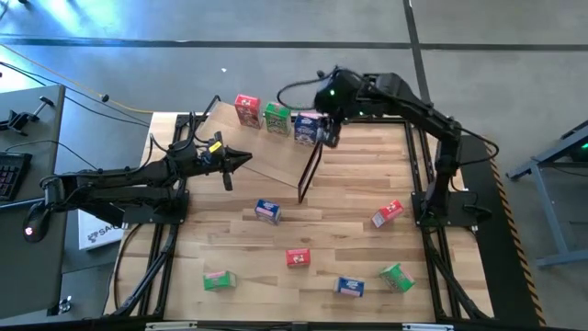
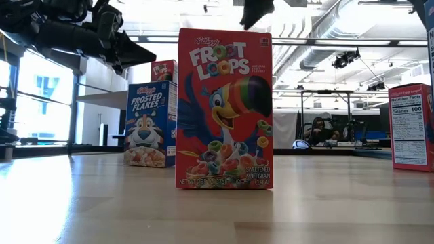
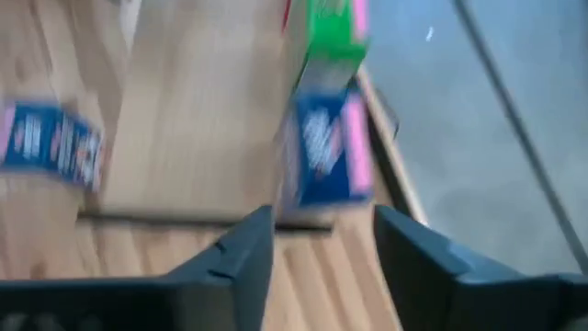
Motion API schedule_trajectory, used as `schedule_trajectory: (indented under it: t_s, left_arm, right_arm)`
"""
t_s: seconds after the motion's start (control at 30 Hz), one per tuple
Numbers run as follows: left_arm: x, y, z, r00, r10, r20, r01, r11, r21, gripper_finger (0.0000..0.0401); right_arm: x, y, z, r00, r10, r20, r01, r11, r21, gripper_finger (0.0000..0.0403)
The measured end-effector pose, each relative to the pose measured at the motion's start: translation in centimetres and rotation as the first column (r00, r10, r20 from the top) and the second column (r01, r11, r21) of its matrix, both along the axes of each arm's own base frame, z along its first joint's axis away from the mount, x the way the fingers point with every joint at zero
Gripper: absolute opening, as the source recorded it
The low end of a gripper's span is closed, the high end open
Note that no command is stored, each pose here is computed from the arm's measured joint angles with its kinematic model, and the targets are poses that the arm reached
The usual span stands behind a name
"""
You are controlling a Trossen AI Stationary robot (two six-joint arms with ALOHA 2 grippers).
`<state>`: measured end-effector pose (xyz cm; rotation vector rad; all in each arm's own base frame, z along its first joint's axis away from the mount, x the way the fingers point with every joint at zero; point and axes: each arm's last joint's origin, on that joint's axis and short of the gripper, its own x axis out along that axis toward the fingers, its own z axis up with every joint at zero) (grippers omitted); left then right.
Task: Stack cereal on shelf
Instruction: Put the top blue cereal box on the shelf aligned with the other blue cereal box
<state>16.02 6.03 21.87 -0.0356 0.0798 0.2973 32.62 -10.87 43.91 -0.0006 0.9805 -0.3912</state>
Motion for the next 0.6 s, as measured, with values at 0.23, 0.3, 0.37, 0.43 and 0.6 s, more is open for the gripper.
schedule_trajectory:
  t_s: [0.23,0.3,0.37,0.43,0.6]
  left_arm:
    - [0.0,0.0,0.0,1.0,0.0,-0.002,0.0,1.0,0.001,0.0019]
    - [0.0,0.0,0.0,1.0,0.0,-0.003,0.0,1.0,0.0,0.0019]
    - [0.0,0.0,0.0,1.0,0.0,-0.003,0.0,1.0,0.0,0.0019]
    - [0.0,0.0,0.0,1.0,0.0,-0.003,0.0,1.0,0.001,0.0019]
    - [0.0,0.0,0.0,1.0,0.0,-0.003,0.0,1.0,0.001,0.0019]
  right_arm:
    - [0.1,0.3,-5.0,0.988,-0.03,-0.153,0.039,0.997,0.062,0.0022]
    - [0.3,0.2,-6.7,0.986,-0.025,-0.164,0.036,0.997,0.066,0.0007]
    - [0.5,0.1,-8.1,0.987,-0.024,-0.156,0.035,0.997,0.07,0.0016]
    - [0.7,-0.1,-9.4,0.991,-0.017,-0.132,0.028,0.997,0.077,0.0021]
    - [1.3,-0.5,-11.3,0.997,0.0,-0.072,0.006,0.996,0.087,0.0009]
